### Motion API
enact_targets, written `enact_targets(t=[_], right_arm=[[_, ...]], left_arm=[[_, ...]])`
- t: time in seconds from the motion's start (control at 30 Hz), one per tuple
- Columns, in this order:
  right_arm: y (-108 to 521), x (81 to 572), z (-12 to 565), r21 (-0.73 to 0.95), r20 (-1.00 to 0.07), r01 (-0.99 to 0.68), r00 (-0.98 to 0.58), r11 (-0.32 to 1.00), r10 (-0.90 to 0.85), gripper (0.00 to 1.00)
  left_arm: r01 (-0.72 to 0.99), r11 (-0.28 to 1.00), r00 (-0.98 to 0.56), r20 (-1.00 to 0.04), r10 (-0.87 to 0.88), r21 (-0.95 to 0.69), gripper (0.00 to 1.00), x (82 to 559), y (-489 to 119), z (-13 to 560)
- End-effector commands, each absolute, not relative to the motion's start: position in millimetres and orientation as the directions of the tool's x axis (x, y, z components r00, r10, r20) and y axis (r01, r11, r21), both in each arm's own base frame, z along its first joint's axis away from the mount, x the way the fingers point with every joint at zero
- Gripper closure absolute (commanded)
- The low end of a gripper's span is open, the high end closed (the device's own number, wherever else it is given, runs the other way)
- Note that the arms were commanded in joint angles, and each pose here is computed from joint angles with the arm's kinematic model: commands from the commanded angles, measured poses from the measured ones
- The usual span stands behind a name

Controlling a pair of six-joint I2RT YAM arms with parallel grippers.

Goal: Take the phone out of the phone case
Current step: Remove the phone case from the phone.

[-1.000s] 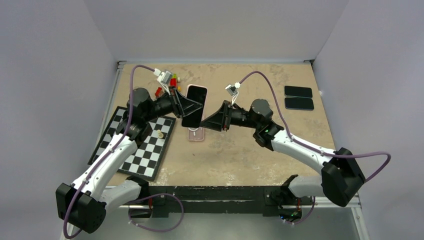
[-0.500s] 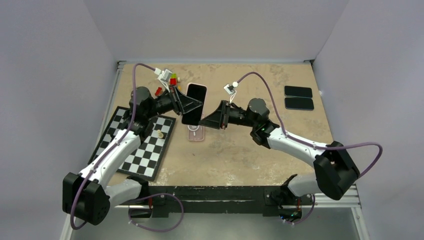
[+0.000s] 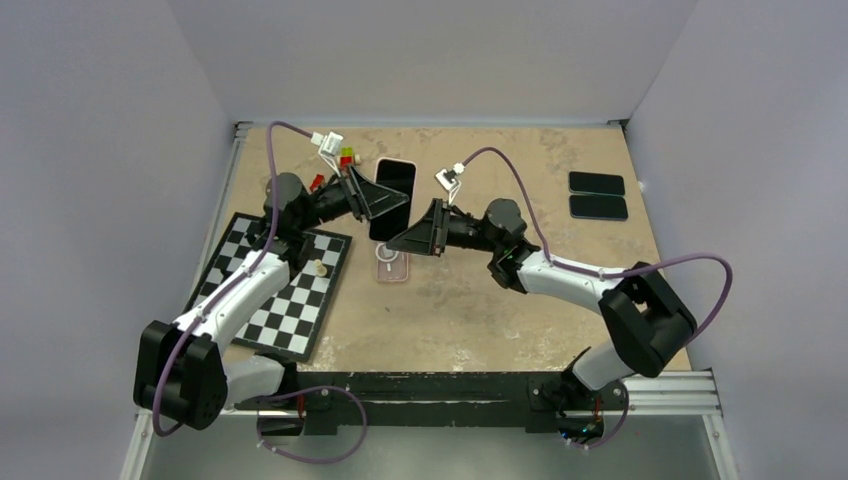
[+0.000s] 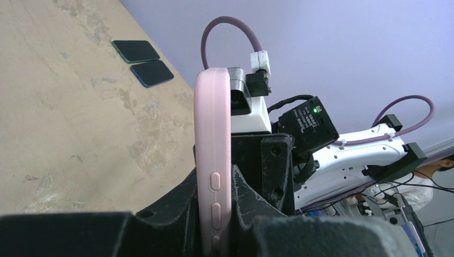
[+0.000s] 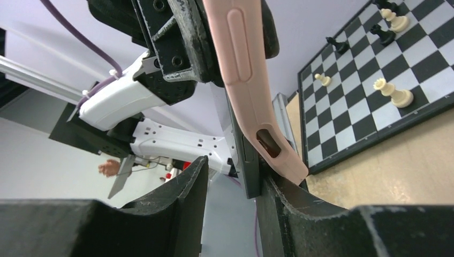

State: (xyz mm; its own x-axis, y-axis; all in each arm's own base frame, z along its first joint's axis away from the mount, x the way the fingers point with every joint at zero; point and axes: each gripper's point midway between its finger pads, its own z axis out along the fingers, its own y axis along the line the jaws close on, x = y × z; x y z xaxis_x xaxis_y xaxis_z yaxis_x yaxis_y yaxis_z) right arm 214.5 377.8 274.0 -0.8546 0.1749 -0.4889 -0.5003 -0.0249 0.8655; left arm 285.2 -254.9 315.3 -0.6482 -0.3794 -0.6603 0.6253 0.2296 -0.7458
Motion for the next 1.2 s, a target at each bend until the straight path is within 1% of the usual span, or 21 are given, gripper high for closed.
enact_targets(t=[0.0,0.1,0.23,0.37,0.47,0.6,0.7,0.73,0.87,1.0,1.07,1.17], right_arm=[[378,224,319,0.815,-0.510,-0.560,-0.815,-0.149,0.276,0.59],[363,234,327,0.795,-0.516,-0.585,-0.791,-0.161,0.329,0.60],[348,250,328,0.785,-0.534,-0.609,-0.759,-0.114,0.372,0.59],[342,258,340,0.758,-0.576,-0.648,-0.718,-0.072,0.392,0.59],[334,267,343,0.751,-0.601,-0.660,-0.679,0.006,0.422,0.57],[320,284,334,0.754,-0.635,-0.631,-0.627,0.184,0.451,0.56],[312,289,338,0.737,-0.659,-0.628,-0.587,0.250,0.471,0.55],[311,289,340,0.732,-0.664,-0.632,-0.578,0.254,0.475,0.55],[319,283,354,0.722,-0.655,-0.670,-0.582,0.172,0.483,0.55],[328,287,363,0.712,-0.652,-0.688,-0.573,0.140,0.497,0.56],[328,289,367,0.699,-0.658,-0.700,-0.547,0.148,0.517,0.57],[325,296,371,0.678,-0.675,-0.707,-0.489,0.202,0.553,0.59]], left_arm=[[0.701,0.042,-0.667,-0.675,-0.315,-0.712,1.00,243,-274,352],[0.696,0.031,-0.676,-0.670,-0.306,-0.717,1.00,242,-276,351],[0.697,0.004,-0.686,-0.670,-0.284,-0.717,1.00,238,-281,352],[0.706,-0.034,-0.692,-0.678,-0.249,-0.708,1.00,228,-288,354],[0.710,-0.047,-0.692,-0.684,-0.230,-0.703,1.00,223,-291,355],[0.718,-0.028,-0.684,-0.696,-0.220,-0.696,1.00,221,-292,353],[0.731,-0.011,-0.667,-0.711,-0.223,-0.683,1.00,220,-292,353],[0.734,-0.011,-0.664,-0.714,-0.225,-0.679,1.00,219,-292,354],[0.736,-0.024,-0.664,-0.714,-0.223,-0.677,1.00,217,-293,356],[0.739,-0.037,-0.663,-0.718,-0.212,-0.672,1.00,213,-296,356],[0.740,-0.047,-0.665,-0.720,-0.201,-0.671,1.00,210,-298,356],[0.736,-0.076,-0.673,-0.713,-0.195,-0.673,1.00,205,-302,358]])
